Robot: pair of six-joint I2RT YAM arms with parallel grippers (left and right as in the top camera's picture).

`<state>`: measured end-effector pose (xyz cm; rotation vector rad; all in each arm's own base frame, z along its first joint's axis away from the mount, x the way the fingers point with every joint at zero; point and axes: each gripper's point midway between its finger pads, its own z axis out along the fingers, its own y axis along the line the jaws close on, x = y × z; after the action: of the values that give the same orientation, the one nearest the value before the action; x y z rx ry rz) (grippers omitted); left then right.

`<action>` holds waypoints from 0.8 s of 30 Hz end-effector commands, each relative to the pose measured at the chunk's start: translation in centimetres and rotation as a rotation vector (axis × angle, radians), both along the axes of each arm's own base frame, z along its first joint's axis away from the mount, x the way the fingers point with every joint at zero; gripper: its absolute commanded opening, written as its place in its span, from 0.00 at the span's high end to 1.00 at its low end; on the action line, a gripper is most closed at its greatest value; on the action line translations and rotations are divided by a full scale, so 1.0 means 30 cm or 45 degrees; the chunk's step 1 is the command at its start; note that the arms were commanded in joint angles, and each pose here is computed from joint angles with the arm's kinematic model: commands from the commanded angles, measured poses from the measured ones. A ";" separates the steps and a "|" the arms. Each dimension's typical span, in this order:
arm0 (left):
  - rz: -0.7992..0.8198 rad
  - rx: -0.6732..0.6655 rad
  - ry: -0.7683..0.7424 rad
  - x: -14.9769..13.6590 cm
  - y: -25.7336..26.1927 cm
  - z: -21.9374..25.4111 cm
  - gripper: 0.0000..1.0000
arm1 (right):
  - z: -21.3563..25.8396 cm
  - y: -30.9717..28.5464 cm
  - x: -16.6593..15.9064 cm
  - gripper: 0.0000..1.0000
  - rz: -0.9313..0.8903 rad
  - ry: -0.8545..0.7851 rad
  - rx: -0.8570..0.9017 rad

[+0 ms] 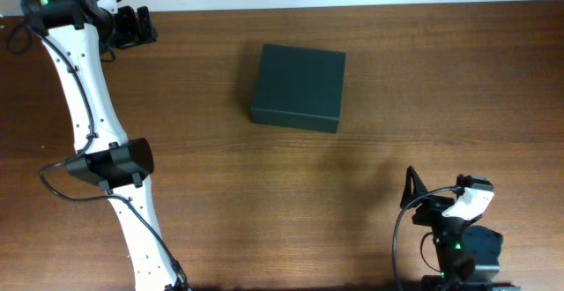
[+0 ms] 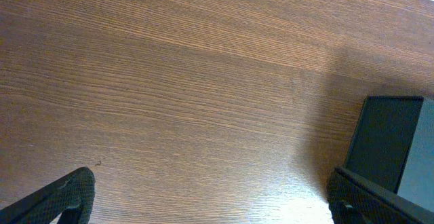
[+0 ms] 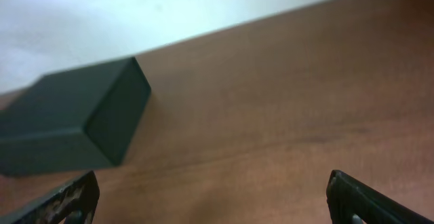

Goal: Pack container

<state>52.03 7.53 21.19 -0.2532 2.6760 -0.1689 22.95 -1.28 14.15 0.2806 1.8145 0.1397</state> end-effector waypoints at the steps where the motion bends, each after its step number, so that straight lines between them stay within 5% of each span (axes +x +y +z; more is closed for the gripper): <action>1: 0.013 0.021 -0.067 -0.016 0.010 0.083 0.00 | -0.013 -0.015 0.003 0.01 -0.029 -0.008 -0.006; 24: -0.006 0.023 -0.079 -0.030 -0.019 0.119 0.00 | -0.013 -0.016 0.004 0.01 -0.031 -0.008 -0.007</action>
<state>52.02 7.51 21.21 -0.2526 2.6761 -0.1690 23.06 -1.40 13.91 0.2848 1.8117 0.1339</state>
